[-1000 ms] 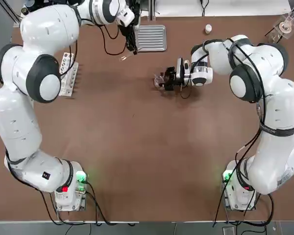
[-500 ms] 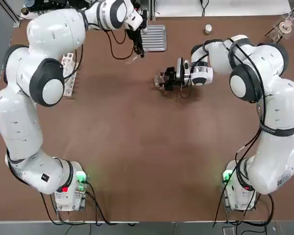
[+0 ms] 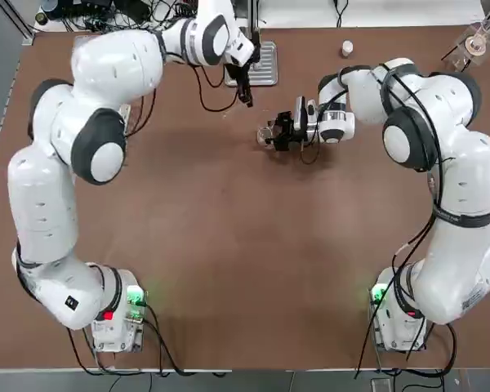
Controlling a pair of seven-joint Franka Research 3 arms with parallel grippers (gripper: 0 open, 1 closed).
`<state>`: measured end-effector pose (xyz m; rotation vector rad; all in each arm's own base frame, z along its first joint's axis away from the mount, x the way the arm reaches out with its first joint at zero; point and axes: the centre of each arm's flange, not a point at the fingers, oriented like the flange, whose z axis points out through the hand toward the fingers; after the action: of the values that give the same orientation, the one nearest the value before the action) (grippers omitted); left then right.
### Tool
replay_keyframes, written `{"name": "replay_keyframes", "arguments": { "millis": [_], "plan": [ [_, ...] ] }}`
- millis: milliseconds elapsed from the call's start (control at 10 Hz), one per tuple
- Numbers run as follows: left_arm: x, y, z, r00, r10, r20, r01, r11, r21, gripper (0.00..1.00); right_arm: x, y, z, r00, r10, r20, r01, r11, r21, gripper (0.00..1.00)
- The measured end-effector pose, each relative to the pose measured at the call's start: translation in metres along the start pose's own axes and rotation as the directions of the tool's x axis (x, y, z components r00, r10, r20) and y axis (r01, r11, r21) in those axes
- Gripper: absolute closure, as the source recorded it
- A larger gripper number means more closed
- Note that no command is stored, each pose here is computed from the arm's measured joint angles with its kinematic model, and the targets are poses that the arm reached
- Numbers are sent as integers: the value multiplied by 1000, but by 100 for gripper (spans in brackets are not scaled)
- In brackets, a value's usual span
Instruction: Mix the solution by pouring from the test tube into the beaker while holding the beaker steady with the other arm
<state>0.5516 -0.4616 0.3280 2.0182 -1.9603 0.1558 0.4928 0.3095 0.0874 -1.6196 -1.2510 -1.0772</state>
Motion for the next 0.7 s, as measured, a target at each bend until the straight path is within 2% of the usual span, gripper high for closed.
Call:
{"name": "replay_keyframes", "arguments": {
  "millis": [700],
  "plan": [
    [16, 0, 36, 994, 39, 101, -44, 998, 52, 79, 0, 0, 0, 1000, 4, 0, -4, 1000, -1, 26]
  ]
}}
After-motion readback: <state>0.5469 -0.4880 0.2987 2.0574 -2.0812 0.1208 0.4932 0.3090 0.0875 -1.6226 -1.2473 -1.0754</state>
